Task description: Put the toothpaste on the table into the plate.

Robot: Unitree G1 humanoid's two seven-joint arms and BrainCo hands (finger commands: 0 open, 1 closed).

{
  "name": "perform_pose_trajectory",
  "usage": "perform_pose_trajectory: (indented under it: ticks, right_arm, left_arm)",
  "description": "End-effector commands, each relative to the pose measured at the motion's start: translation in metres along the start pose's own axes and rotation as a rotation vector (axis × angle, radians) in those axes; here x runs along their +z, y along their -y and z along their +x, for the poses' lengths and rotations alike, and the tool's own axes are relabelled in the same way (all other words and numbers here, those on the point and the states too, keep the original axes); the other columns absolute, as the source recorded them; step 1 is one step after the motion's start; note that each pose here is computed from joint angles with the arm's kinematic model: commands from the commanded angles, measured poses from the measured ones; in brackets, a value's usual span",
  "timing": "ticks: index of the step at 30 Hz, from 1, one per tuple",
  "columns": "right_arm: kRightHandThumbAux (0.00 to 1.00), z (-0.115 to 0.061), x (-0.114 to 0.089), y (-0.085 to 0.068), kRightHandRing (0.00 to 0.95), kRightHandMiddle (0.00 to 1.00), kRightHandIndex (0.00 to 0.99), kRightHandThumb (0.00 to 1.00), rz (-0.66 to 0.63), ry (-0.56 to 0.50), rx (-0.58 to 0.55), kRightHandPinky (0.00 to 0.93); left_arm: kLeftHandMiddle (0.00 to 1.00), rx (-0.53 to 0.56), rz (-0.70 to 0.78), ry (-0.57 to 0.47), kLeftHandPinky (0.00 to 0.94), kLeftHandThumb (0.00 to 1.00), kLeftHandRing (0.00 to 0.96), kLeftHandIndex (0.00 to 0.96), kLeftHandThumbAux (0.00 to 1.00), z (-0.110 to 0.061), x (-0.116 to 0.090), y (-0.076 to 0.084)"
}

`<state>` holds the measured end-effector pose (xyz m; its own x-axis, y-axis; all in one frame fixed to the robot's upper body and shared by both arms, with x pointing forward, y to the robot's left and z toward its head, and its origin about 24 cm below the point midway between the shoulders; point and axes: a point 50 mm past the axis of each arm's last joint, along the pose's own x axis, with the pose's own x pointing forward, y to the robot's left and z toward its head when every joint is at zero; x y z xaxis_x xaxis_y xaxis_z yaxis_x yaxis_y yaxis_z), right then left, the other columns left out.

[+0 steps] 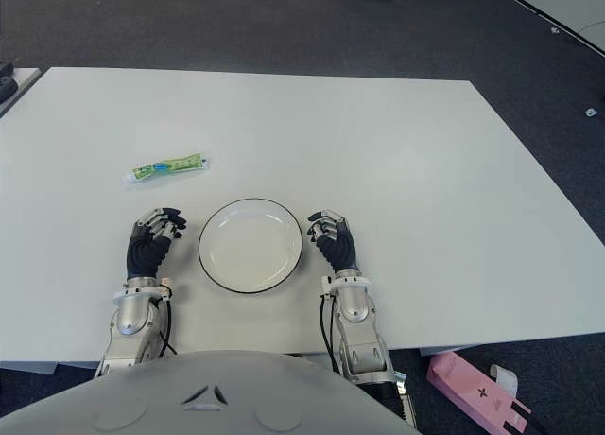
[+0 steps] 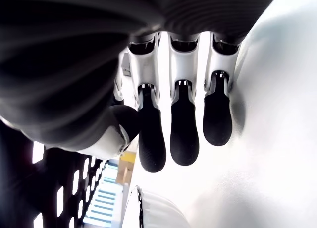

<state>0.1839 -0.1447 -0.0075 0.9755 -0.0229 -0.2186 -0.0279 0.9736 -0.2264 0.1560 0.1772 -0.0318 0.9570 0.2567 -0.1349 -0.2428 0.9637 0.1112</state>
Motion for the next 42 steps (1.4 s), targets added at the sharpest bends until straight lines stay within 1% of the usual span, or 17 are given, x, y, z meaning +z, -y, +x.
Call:
perform_pose_trajectory:
  ticks: [1, 6, 10, 16, 18, 20, 23, 25, 27, 30, 31, 34, 35, 36, 37, 39, 42]
  right_arm:
    - [0.730, -0.001, -0.006, 0.000, 0.619, 0.616, 0.429, 0.707, -0.016, -0.049, 0.008, 0.614]
    - [0.729, -0.001, -0.006, 0.000, 0.614, 0.610, 0.429, 0.707, -0.017, -0.048, 0.009, 0.610]
    - [0.729, -0.001, -0.006, 0.000, 0.609, 0.607, 0.430, 0.706, -0.011, -0.048, 0.009, 0.607]
    - [0.729, 0.000, -0.006, 0.000, 0.606, 0.605, 0.430, 0.706, -0.013, -0.048, 0.008, 0.611]
    - [0.729, 0.000, -0.006, 0.000, 0.606, 0.608, 0.430, 0.706, -0.015, -0.049, 0.007, 0.610]
    - [0.729, 0.000, -0.006, 0.000, 0.607, 0.610, 0.430, 0.706, -0.016, -0.049, 0.006, 0.610]
    - [0.729, 0.000, -0.005, 0.000, 0.612, 0.615, 0.431, 0.707, -0.020, -0.043, 0.007, 0.618]
    - [0.729, 0.000, -0.005, 0.001, 0.618, 0.621, 0.431, 0.707, -0.018, -0.039, 0.009, 0.628]
    - [0.729, 0.000, -0.005, 0.001, 0.622, 0.626, 0.431, 0.707, -0.014, -0.035, 0.011, 0.633]
    - [0.729, 0.001, -0.005, 0.001, 0.628, 0.632, 0.431, 0.707, -0.005, -0.033, 0.010, 0.638]
    - [0.729, 0.001, -0.006, 0.001, 0.627, 0.631, 0.431, 0.707, -0.003, -0.034, 0.009, 0.633]
    - [0.729, 0.001, -0.005, 0.001, 0.625, 0.629, 0.431, 0.707, 0.006, -0.035, 0.005, 0.633]
    - [0.729, 0.001, -0.005, 0.001, 0.627, 0.631, 0.431, 0.707, 0.008, -0.034, 0.004, 0.636]
    - [0.729, 0.001, -0.005, 0.001, 0.630, 0.632, 0.432, 0.707, 0.011, -0.033, 0.004, 0.641]
    - [0.729, 0.001, -0.004, 0.001, 0.634, 0.636, 0.432, 0.707, 0.012, -0.032, 0.004, 0.646]
    - [0.729, 0.001, -0.004, 0.002, 0.640, 0.641, 0.432, 0.707, 0.015, -0.031, 0.005, 0.651]
    - [0.729, 0.001, -0.004, 0.002, 0.647, 0.648, 0.432, 0.707, 0.017, -0.029, 0.007, 0.655]
  left_arm:
    - [0.514, -0.002, 0.047, -0.082, 0.517, 0.703, 0.514, 0.428, 0.723, -0.007, -0.013, -0.003]
    - [0.511, 0.048, 0.139, -0.017, 0.531, 0.706, 0.514, 0.428, 0.723, -0.001, -0.002, -0.011]
    - [0.513, 0.093, 0.235, 0.048, 0.539, 0.706, 0.523, 0.428, 0.723, 0.006, 0.012, -0.021]
    - [0.528, 0.178, 0.506, 0.228, 0.537, 0.703, 0.540, 0.428, 0.723, 0.026, 0.051, -0.041]
    - [0.539, 0.197, 0.588, 0.271, 0.549, 0.702, 0.550, 0.429, 0.723, 0.032, 0.061, -0.047]
    - [0.551, 0.209, 0.627, 0.289, 0.560, 0.701, 0.559, 0.429, 0.723, 0.035, 0.065, -0.049]
    - [0.590, 0.225, 0.755, 0.359, 0.587, 0.702, 0.593, 0.430, 0.724, 0.047, 0.075, -0.054]
    - [0.612, 0.236, 0.823, 0.404, 0.580, 0.704, 0.613, 0.430, 0.724, 0.056, 0.083, -0.060]
    - [0.608, 0.249, 0.881, 0.441, 0.564, 0.706, 0.611, 0.431, 0.723, 0.064, 0.089, -0.065]
    - [0.544, 0.265, 1.012, 0.503, 0.487, 0.699, 0.543, 0.428, 0.722, 0.077, 0.102, -0.074]
    - [0.491, 0.266, 1.040, 0.510, 0.445, 0.692, 0.487, 0.424, 0.721, 0.081, 0.105, -0.076]
    - [0.407, 0.261, 1.111, 0.519, 0.380, 0.685, 0.400, 0.417, 0.715, 0.090, 0.114, -0.079]
    - [0.389, 0.259, 1.134, 0.520, 0.365, 0.637, 0.382, 0.386, 0.677, 0.094, 0.117, -0.079]
    - [0.359, 0.256, 1.159, 0.516, 0.342, 0.549, 0.353, 0.335, 0.631, 0.099, 0.120, -0.080]
    - [0.328, 0.255, 1.176, 0.512, 0.316, 0.505, 0.319, 0.295, 0.586, 0.102, 0.123, -0.080]
    - [0.284, 0.251, 1.220, 0.497, 0.280, 0.485, 0.271, 0.249, 0.527, 0.112, 0.127, -0.081]
    - [0.234, 0.246, 1.276, 0.478, 0.235, 0.485, 0.215, 0.193, 0.454, 0.124, 0.130, -0.083]
